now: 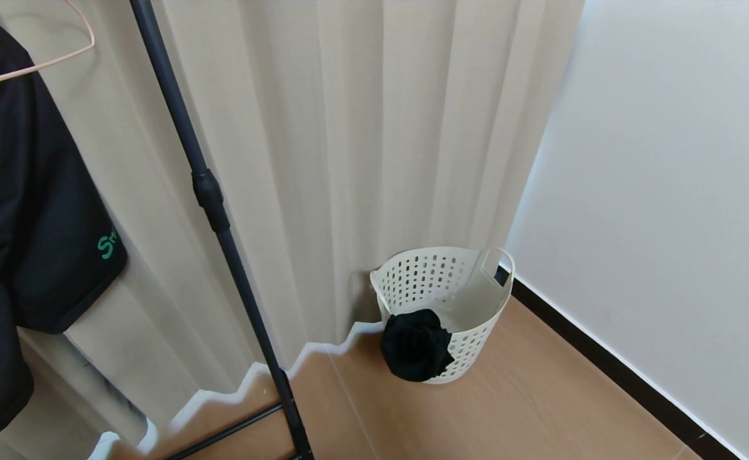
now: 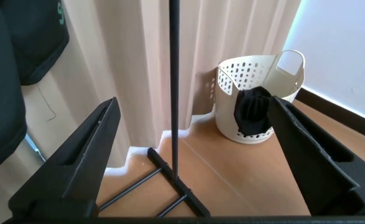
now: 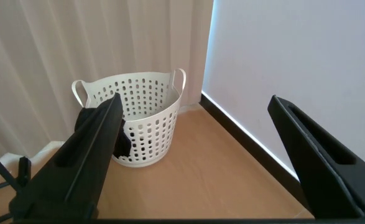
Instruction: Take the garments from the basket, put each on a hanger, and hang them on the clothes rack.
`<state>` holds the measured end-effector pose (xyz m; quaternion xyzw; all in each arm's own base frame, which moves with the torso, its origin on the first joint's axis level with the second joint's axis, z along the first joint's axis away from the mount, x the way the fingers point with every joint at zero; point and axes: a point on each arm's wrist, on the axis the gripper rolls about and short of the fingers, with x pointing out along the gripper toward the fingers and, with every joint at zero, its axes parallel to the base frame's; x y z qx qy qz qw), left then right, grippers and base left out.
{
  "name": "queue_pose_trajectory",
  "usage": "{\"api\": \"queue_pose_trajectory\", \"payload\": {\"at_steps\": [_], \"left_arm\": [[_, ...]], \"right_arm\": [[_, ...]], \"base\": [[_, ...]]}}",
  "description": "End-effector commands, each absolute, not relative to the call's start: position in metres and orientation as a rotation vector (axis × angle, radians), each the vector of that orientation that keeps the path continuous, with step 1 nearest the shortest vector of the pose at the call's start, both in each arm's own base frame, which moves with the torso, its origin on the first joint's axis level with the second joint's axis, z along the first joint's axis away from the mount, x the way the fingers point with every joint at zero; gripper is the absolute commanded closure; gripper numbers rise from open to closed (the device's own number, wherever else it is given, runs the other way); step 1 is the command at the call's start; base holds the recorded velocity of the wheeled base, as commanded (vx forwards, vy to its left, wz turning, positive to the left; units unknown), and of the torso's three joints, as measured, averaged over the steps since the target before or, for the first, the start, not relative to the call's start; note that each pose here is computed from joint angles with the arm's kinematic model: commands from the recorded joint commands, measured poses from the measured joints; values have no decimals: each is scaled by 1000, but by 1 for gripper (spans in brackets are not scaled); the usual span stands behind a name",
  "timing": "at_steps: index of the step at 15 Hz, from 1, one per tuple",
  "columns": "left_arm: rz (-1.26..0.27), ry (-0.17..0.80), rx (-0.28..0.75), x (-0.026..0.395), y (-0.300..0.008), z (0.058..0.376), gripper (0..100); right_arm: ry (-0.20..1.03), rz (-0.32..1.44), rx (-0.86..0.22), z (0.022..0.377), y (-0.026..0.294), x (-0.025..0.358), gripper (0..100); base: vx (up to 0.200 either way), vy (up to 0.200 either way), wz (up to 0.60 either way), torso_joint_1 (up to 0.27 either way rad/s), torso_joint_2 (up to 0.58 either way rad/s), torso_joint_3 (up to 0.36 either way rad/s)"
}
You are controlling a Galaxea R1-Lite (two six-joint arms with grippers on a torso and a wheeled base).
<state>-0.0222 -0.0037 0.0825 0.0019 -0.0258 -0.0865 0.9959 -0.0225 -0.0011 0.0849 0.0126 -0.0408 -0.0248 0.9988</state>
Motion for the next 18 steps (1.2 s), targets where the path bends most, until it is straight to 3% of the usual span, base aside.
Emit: {"api": "queue_pose_trajectory", "payload": {"at_steps": [1, 5, 14, 18], "left_arm": [[-172, -51, 6, -22, -4, 83, 0], [-173, -51, 10, -22, -4, 83, 0], [-171, -50, 19, -22, -4, 82, 0], [-171, -50, 19, -22, -4, 82, 0]], "right_arm": [[-80, -50, 25, 85, -1, -22, 0], [-80, -50, 25, 85, -1, -22, 0], [-80, -50, 25, 85, -1, -22, 0], [-80, -50, 25, 85, -1, -22, 0]], "base": [[0, 0, 0, 0, 0, 0], [150, 0, 0, -2, 2, 3], [0, 0, 0, 0, 0, 0], [0, 0, 0, 4, 2, -151]]}}
